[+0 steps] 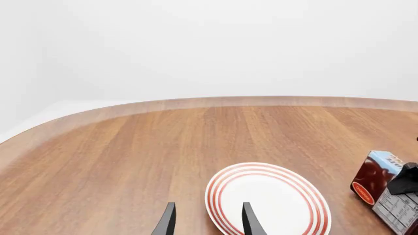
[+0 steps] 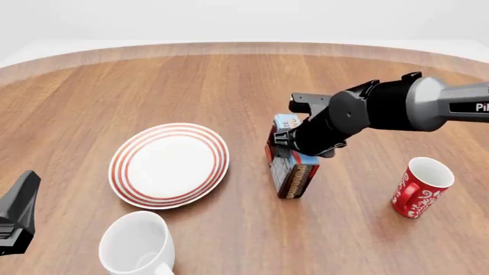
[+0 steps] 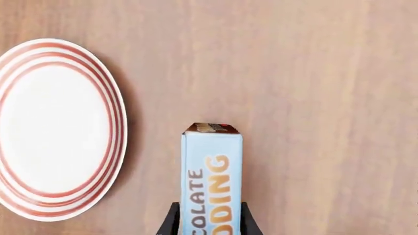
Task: Pick up the white mug and put it on the plate, and put the chocolate pudding to the right of the plate.
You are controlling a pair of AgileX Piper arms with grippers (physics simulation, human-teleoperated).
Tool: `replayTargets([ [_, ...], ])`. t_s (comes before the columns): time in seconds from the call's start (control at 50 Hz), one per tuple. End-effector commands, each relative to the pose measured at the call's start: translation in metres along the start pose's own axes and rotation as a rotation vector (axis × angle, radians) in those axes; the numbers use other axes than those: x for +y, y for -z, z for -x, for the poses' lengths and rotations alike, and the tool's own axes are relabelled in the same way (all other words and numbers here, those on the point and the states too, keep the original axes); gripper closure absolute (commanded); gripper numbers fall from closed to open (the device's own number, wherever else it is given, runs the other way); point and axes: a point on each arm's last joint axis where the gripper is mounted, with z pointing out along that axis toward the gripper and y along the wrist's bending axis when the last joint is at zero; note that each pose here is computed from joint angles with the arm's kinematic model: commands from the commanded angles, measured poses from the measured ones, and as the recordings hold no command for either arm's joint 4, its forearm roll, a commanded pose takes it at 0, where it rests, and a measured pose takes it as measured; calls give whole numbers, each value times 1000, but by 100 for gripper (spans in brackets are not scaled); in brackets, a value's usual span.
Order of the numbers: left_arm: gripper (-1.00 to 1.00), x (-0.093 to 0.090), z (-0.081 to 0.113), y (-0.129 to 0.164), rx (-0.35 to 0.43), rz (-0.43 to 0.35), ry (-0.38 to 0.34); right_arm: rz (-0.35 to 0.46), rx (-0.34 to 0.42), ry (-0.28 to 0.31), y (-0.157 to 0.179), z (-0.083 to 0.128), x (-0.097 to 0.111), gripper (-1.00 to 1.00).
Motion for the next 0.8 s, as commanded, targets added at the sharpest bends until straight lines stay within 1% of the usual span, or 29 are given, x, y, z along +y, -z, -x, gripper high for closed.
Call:
replayTargets([
  [0.02, -100, 0, 0, 0, 0, 0, 0, -9, 2, -28, -2, 0, -4, -100],
  [0.12, -100, 0, 0, 0, 0, 0, 0, -6, -12, -15, 4, 4, -5, -100],
  [0.18, -100, 0, 0, 0, 0, 0, 0, 1, -22, -11, 8, 8, -1, -100],
  [0.24, -100, 0, 0, 0, 0, 0, 0, 3, -32, 7, 11, 11, 0, -100],
  [0.32, -100, 0, 0, 0, 0, 0, 0, 7, -41, 10, 15, 14, 0, -100],
  [0.34, -100, 0, 0, 0, 0, 0, 0, 8, -50, 23, 19, 17, 1, -100],
  [0.46, -100, 0, 0, 0, 0, 0, 0, 17, -77, 42, 31, 27, 4, -100],
  [0.8, -100, 0, 0, 0, 0, 0, 0, 24, -111, 70, 50, 31, 5, -100],
])
